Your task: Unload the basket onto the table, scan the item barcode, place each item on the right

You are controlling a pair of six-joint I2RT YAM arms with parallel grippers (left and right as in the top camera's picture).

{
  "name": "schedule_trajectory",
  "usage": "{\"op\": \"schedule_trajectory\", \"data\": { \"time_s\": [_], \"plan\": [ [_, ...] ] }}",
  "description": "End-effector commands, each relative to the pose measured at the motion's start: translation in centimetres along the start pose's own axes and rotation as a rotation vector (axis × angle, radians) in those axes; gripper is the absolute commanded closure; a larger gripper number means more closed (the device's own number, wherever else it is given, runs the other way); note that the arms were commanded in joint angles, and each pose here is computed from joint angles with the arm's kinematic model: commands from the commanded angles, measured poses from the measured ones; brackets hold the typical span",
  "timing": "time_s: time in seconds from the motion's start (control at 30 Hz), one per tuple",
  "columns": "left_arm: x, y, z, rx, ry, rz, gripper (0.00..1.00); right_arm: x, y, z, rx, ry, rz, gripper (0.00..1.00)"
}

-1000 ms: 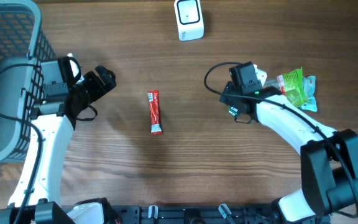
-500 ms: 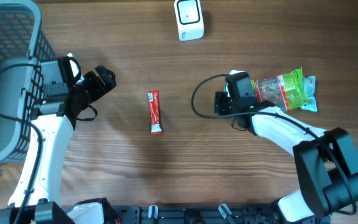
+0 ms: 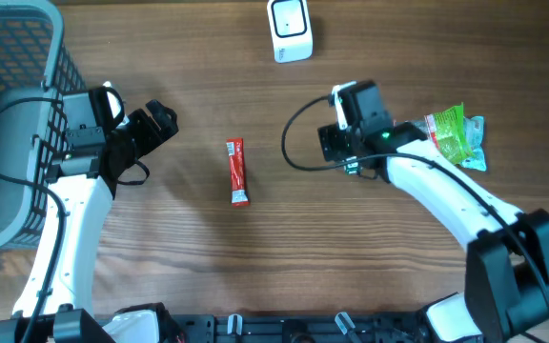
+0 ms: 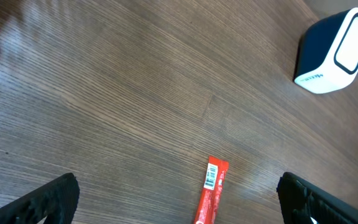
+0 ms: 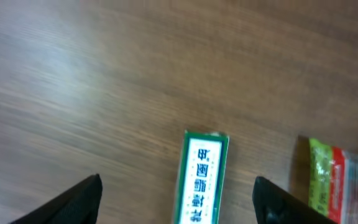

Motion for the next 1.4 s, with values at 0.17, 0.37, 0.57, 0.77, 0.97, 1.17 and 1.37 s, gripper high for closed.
{"op": "schedule_trajectory", "data": {
  "time_s": [0.17,0.37,0.57,0.77,0.97,1.17,1.37],
  "plan": [
    [-0.2,0.1,0.0,-0.005,0.005,0.001,0.0,-1.2,-0.8,4.4,-0.101,0.112,0.042,0.16],
    [-0.2,0.1,0.0,-0.005,0.005,0.001,0.0,-3.2,-1.0,6.2,-0.177,0.142,-0.007,0.0],
    [-0.2,0.1,0.0,-0.005,0.005,0.001,0.0,-5.8,-1.1,6.7,-0.176,0.154,0.019,0.14],
    [-0.2,0.1,0.0,-0.005,0.005,0.001,0.0,-5.9,-1.3,7.2,-0.177,0.174,0.032,0.38],
    [-0.2,0.1,0.0,-0.005,0.005,0.001,0.0,-5.8,-1.6,7.3,-0.173,0.179,0.056,0.53],
    [-0.2,0.1,0.0,-0.005,0.005,0.001,0.0,-5.8,-1.5,6.8,-0.176,0.169,0.05,0.61],
    [-0.2,0.1,0.0,-0.005,0.005,0.001,0.0,-3.0,-1.4,4.7,-0.179,0.125,0.04,0.64]
  ]
}}
Point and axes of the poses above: each gripper's point midway between its finger pads, its own x axis back along the fingers, its own y axis along the line the jaws close on, z = x × y, the point moved 6 cm from there along x, back along the fingers, and after that the axes turned 4 degrees about -x, right-handed, at the moved point
